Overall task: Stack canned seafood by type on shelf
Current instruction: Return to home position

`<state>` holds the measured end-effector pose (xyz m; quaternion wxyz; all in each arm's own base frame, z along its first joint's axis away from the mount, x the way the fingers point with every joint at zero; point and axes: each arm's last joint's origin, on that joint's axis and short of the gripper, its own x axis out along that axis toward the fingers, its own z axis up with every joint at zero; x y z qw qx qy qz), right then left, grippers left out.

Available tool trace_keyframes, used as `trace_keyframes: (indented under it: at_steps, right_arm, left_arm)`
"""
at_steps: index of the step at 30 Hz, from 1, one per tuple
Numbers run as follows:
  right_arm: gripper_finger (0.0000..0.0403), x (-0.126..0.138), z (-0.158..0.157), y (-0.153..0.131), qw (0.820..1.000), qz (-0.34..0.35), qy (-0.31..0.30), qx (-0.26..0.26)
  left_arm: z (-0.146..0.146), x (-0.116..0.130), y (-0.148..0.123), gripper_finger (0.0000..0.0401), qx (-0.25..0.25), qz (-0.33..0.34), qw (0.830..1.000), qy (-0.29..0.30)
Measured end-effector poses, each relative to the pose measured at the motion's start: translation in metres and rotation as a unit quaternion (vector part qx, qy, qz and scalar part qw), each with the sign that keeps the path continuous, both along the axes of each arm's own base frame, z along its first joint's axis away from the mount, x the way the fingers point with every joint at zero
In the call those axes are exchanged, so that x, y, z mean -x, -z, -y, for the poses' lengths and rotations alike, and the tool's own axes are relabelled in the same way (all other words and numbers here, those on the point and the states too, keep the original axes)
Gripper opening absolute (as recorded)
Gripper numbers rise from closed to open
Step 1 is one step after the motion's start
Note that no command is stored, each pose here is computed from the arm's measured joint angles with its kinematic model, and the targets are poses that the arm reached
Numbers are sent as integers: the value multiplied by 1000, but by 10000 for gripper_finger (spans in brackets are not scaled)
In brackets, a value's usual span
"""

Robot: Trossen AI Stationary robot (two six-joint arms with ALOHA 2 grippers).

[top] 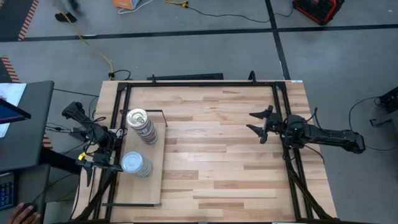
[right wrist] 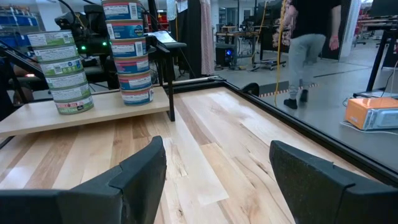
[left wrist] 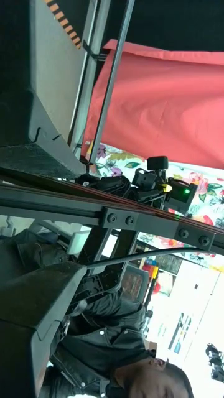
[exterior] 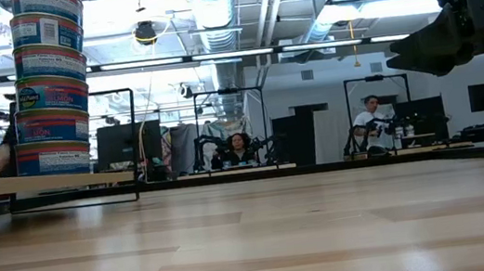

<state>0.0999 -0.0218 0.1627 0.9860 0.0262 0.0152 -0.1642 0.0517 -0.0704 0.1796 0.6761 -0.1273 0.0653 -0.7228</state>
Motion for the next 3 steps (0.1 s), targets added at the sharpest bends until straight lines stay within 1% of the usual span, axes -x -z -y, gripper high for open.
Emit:
trace_keyframes:
  at_steps: [3]
  right_arm:
    - [311,0,0,0,1000,0,0,0]
  left_arm:
    - [0,0,0,221,0,0,1000,0]
